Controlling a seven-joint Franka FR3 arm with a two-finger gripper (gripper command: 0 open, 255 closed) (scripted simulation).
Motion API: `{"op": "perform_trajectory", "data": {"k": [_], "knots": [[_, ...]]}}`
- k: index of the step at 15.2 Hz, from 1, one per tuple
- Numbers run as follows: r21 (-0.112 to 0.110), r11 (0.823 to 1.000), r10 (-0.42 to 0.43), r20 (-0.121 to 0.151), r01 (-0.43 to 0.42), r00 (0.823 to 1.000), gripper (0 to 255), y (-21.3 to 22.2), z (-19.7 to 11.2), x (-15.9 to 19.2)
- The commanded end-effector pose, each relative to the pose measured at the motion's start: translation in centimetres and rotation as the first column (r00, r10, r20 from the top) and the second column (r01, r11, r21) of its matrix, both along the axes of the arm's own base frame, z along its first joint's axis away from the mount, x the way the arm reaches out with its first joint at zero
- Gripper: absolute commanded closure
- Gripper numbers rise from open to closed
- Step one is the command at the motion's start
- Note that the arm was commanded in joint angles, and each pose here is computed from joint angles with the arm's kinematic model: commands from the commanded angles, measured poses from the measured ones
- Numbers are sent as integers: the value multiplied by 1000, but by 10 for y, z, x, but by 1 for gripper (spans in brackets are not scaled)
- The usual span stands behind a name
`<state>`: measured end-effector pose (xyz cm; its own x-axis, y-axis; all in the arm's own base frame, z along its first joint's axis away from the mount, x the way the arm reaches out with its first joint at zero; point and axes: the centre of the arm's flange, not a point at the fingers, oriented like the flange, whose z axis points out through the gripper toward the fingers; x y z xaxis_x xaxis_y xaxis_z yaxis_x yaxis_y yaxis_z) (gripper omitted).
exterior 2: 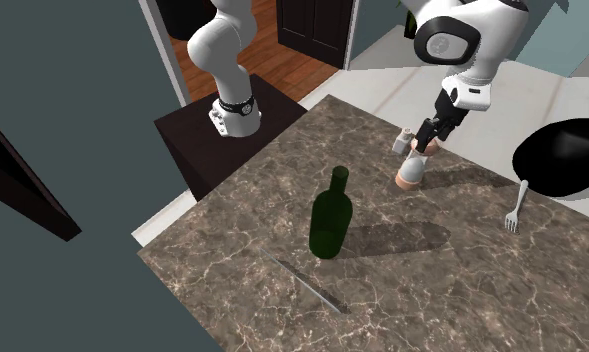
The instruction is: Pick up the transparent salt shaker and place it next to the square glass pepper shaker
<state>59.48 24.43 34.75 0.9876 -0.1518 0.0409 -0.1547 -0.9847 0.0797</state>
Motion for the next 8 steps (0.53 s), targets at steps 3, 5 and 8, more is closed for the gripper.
{"op": "perform_trajectory", "data": {"k": [3,5,8], "knots": [[0,1000,0,0,0,1000,0,2,26,-1],[0,1000,0,0,0,1000,0,4,50,-1],[0,1000,0,0,0,1000,0,4,50,-1]]}}
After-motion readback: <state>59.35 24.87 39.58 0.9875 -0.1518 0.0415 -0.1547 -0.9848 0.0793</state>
